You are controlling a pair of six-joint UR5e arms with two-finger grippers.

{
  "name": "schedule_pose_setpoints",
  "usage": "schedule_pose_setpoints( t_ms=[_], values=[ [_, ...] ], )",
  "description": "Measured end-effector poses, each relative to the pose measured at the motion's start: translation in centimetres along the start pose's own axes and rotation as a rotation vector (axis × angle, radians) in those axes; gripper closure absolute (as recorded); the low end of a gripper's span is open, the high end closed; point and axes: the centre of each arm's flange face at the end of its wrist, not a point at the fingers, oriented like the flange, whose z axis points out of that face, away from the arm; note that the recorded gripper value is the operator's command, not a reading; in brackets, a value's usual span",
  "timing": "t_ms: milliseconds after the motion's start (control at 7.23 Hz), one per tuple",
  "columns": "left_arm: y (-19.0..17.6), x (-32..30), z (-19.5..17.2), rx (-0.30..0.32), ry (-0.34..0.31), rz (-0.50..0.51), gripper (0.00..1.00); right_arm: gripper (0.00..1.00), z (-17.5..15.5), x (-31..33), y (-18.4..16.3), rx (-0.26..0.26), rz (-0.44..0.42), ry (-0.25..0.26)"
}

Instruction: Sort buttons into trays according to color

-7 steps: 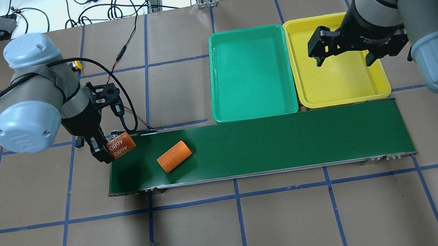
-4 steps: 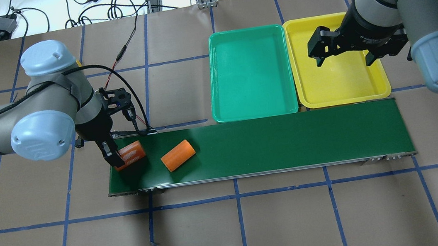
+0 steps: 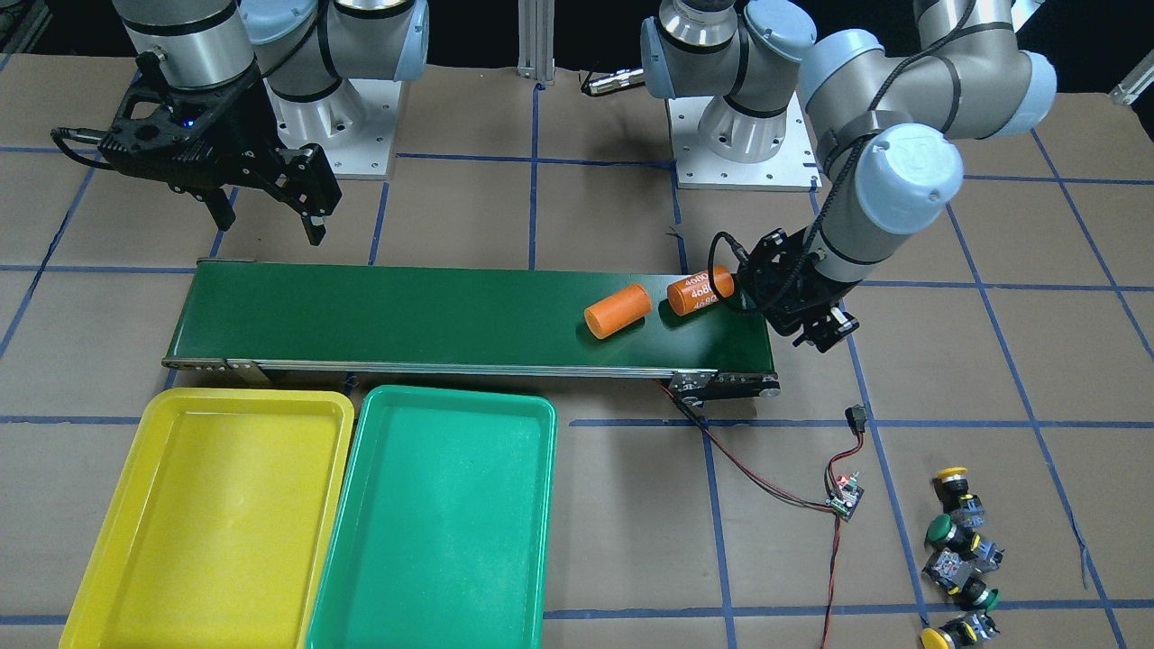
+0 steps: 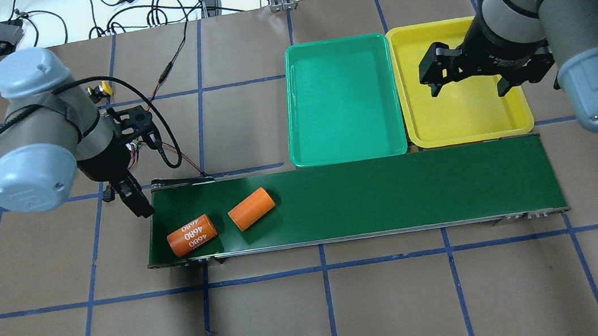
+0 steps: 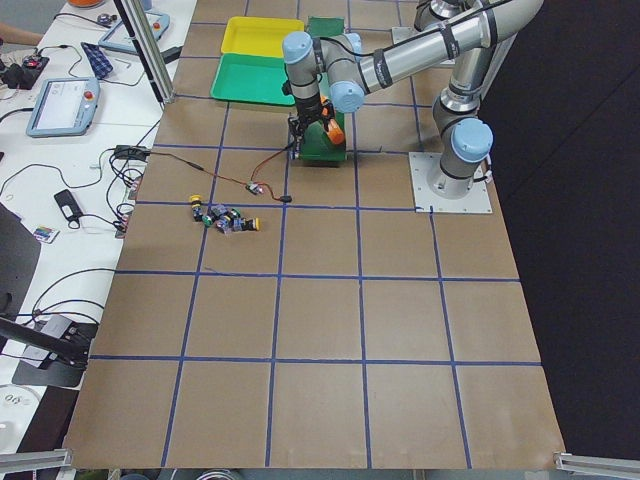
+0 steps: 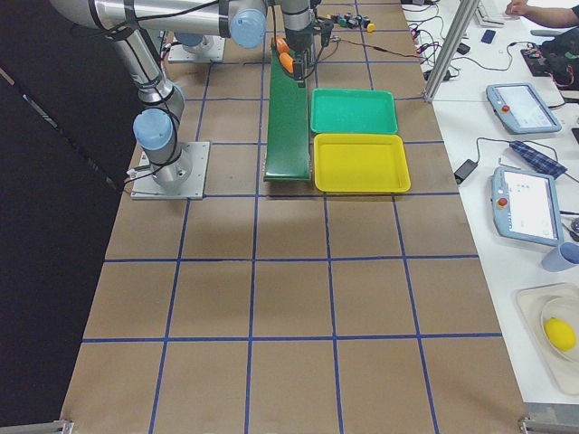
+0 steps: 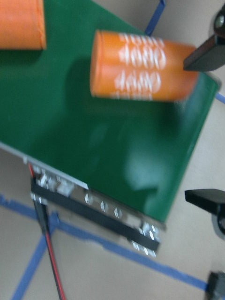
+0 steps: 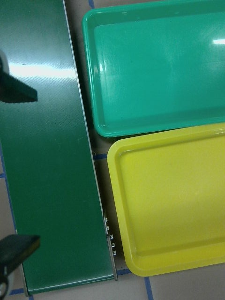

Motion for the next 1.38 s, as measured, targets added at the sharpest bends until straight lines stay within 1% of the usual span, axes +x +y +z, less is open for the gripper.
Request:
schedule_pose_setpoints(
  t_ms=[138, 276, 553, 691, 968, 1106, 1382],
  values=[
    [1.5, -2.6, -1.6, 0.027, 0.045, -0.043, 0.11, 0.0, 0.1, 0.0, 0.1, -0.002, -0.003, 0.001],
    [2.9, -5.6, -2.7, 0.044, 0.066, -0.072, 0.11, 0.0, 0.2, 0.0, 0.2, -0.006, -0.007, 0.002],
    [5.4, -13.2, -2.9, 0.068, 0.055, -0.144, 0.11, 0.0, 0.6, 0.0, 0.3, -0.013, -0.009, 0.004],
    [6.6, -17.2, -1.9, 0.077, 0.046, -0.178, 0.08, 0.0, 0.7, 0.0, 0.3, -0.014, -0.01, 0.004],
    [7.7, -24.2, 2.2, 0.096, -0.008, -0.217, 0.07, 0.0, 0.8, 0.0, 0.4, -0.019, -0.012, 0.008],
    [8.5, -26.5, 4.6, 0.098, -0.023, -0.233, 0.05, 0.0, 0.9, 0.0, 0.4, -0.021, -0.012, 0.011],
    [10.0, -28.8, 7.6, 0.101, -0.02, -0.259, 0.05, 0.0, 1.2, 0.1, 0.6, -0.028, -0.014, 0.02]
  ],
)
